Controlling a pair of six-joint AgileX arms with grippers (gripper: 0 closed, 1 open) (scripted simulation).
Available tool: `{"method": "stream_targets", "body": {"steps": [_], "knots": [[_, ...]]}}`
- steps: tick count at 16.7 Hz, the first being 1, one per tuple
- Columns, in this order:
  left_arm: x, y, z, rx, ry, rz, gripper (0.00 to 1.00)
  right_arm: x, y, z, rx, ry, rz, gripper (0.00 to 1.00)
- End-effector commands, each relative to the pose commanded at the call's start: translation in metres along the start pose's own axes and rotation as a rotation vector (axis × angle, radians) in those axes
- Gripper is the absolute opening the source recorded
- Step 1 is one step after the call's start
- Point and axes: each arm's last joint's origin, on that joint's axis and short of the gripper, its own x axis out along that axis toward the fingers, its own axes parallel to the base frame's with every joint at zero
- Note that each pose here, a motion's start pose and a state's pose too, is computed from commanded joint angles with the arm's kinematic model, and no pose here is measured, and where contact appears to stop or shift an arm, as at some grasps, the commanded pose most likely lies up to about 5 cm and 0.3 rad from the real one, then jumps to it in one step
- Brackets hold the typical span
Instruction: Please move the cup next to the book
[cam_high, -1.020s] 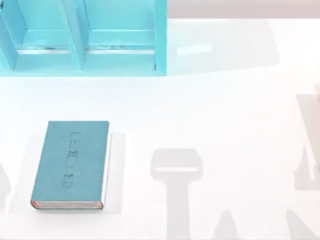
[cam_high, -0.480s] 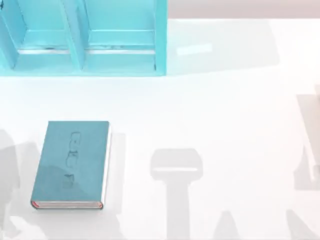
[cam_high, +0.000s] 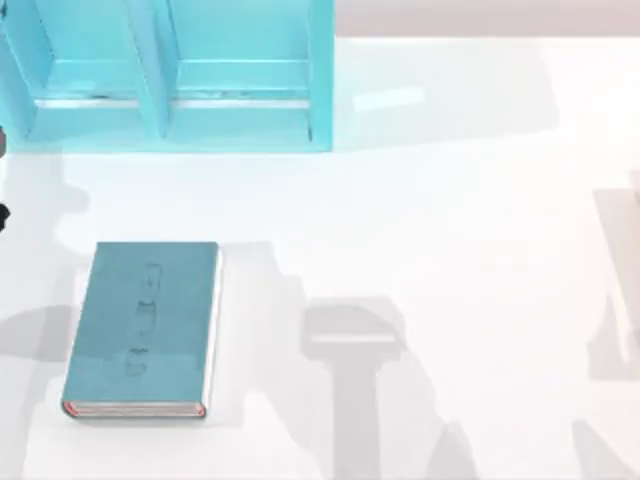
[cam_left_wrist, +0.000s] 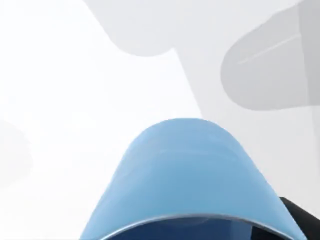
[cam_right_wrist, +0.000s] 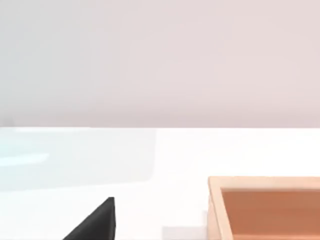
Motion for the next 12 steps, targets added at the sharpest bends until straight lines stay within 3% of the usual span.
{"method": "stream_targets", "body": {"steps": [5,12], "knots": [[-0.020,-0.054,0.021,-0.242,-0.049,0.037,0.00,0.000,0.000,0.000,0.000,0.000,0.000,1.00],[-0.032,-0.079,0.025,-0.317,-0.096,0.054,0.00,0.000,0.000,0.000,0.000,0.000,0.000,1.00]]}}
